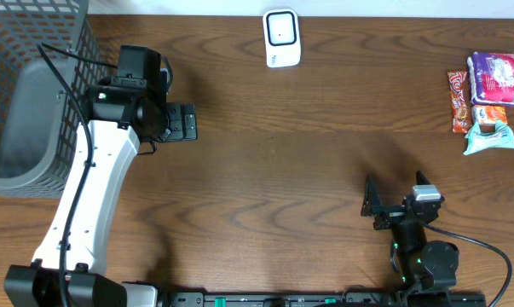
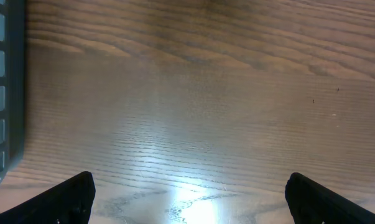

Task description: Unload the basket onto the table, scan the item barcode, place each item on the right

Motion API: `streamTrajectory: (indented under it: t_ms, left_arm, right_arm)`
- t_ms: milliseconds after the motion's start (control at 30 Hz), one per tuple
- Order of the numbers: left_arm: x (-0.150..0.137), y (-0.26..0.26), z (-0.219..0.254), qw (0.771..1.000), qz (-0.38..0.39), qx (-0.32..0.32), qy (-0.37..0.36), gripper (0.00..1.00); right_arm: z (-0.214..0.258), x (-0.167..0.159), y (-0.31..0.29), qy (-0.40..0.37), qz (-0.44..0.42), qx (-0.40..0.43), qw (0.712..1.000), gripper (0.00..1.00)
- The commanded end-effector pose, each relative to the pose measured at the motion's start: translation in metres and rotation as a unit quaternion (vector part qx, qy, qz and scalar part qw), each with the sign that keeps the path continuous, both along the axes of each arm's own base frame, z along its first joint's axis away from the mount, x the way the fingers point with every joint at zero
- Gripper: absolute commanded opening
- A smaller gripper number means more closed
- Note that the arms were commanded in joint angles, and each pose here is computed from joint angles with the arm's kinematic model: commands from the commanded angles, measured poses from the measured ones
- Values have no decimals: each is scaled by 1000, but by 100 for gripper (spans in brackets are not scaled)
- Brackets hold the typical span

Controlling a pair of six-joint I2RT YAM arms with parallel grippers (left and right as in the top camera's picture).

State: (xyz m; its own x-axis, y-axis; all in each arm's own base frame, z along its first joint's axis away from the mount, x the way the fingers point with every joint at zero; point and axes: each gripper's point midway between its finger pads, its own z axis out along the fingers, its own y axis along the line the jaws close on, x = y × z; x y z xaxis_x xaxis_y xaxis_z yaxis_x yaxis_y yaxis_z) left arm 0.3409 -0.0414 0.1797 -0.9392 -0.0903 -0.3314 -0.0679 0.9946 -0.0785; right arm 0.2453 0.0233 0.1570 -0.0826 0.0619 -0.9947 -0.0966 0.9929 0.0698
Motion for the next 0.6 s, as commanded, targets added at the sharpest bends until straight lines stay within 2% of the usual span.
streamTrajectory:
  t_ms: [0,567]
  left_arm:
    - [-1,3,-3,1000,7,7,4,98]
    - [-1,3,-3,1000,7,7,4,98]
  right_arm:
    - [-1,0,-4,2,-11,6,1000,99]
    - [-2,0,-4,2,-11,2,1000,99]
